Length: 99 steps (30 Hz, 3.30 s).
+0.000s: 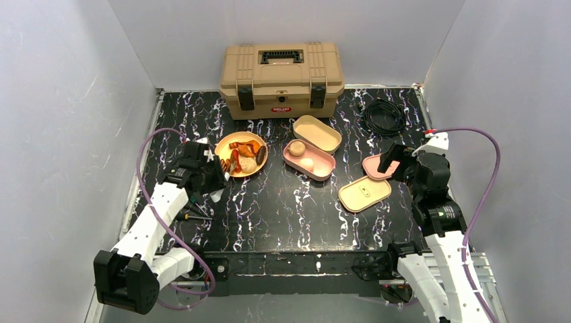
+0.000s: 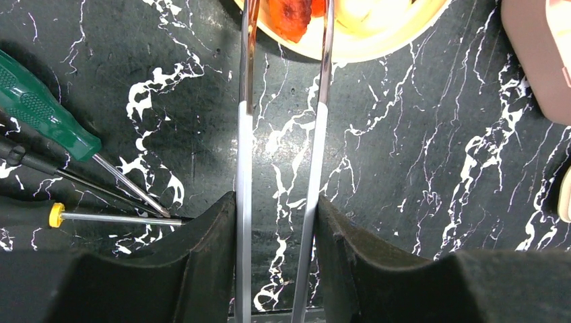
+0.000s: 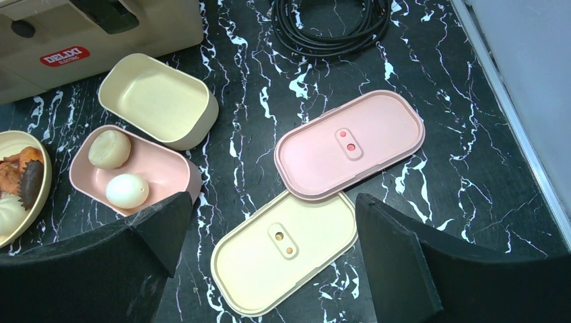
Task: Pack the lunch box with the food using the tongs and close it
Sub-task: Pick up the fake food from the plate.
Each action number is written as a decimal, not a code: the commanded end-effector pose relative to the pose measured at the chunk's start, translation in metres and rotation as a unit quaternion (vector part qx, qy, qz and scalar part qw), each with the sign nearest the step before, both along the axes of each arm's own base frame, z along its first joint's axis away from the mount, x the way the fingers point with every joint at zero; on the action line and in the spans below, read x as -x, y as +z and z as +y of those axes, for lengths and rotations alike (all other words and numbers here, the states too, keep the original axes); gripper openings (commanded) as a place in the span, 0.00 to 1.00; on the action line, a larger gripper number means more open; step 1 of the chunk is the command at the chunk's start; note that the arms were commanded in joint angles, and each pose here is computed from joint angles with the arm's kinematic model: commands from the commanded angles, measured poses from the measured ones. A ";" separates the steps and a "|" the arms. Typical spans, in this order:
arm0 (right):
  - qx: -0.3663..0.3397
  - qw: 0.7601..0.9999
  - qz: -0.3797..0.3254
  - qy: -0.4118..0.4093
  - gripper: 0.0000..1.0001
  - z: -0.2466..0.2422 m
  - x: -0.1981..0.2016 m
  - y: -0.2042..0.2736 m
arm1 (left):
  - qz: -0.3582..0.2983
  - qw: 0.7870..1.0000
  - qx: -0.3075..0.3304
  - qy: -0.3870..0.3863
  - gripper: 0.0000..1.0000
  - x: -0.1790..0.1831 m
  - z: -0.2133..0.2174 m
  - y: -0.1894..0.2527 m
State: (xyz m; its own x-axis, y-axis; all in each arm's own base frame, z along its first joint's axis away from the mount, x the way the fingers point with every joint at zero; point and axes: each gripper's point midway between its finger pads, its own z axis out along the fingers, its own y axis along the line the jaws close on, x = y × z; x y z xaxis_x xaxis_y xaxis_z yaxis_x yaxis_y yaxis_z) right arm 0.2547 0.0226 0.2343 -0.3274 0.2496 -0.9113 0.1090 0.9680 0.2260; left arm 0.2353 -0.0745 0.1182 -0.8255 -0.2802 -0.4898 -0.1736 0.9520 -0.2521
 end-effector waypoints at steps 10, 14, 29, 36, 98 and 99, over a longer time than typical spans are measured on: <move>-0.002 0.999 -0.032 0.002 1.00 0.000 -0.003 0.019 | -0.020 0.998 -0.050 0.008 0.00 0.004 0.021 0.018; -0.002 0.999 -0.033 0.002 1.00 0.000 -0.003 0.019 | -0.031 0.998 -0.053 0.003 0.00 0.008 0.023 0.027; -0.001 0.999 -0.035 0.001 1.00 -0.001 0.000 0.023 | -0.016 1.000 -0.015 -0.021 0.20 0.002 0.005 0.015; 0.000 0.999 -0.036 0.001 1.00 -0.001 0.001 0.024 | -0.012 0.999 -0.022 -0.022 0.28 0.001 0.006 0.015; 0.001 0.999 -0.032 0.000 1.00 -0.002 0.001 0.022 | -0.013 0.998 -0.044 -0.035 0.38 -0.005 0.011 0.023; 0.002 0.999 -0.033 0.000 1.00 -0.002 0.001 0.023 | -0.012 0.998 -0.043 -0.035 0.39 -0.005 0.011 0.023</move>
